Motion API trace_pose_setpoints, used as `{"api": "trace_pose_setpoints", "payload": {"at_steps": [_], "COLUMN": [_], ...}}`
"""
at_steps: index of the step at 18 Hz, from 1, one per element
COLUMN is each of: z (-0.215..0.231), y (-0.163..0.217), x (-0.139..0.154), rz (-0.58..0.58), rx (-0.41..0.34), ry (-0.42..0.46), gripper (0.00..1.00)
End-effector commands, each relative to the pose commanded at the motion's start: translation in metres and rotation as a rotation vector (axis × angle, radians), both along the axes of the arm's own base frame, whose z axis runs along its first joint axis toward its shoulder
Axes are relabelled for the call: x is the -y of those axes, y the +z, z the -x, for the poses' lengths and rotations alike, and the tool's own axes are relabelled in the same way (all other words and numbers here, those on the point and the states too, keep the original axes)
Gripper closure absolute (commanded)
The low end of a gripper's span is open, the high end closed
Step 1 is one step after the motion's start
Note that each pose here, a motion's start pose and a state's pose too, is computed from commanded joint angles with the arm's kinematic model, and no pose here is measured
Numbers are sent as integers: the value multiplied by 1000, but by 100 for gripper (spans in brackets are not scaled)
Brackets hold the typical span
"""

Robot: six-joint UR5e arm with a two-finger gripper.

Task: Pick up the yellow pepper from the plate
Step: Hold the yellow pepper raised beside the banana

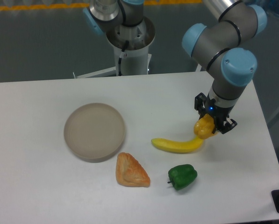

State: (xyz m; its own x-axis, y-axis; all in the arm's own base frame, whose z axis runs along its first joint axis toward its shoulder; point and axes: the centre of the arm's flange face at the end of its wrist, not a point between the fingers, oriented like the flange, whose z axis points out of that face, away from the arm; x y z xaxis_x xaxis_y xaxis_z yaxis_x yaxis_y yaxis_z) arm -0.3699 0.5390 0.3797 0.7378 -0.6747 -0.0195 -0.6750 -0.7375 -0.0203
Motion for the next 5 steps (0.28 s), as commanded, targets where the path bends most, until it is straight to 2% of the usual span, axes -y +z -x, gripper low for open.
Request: {"api": "trace_pose_setpoints", "payload": {"at_steps": [5], "z": [0], "y": [2], "x": [-1], "rz": [-3], "rx": [-3], "ry": [-2], "gripper": [91]}}
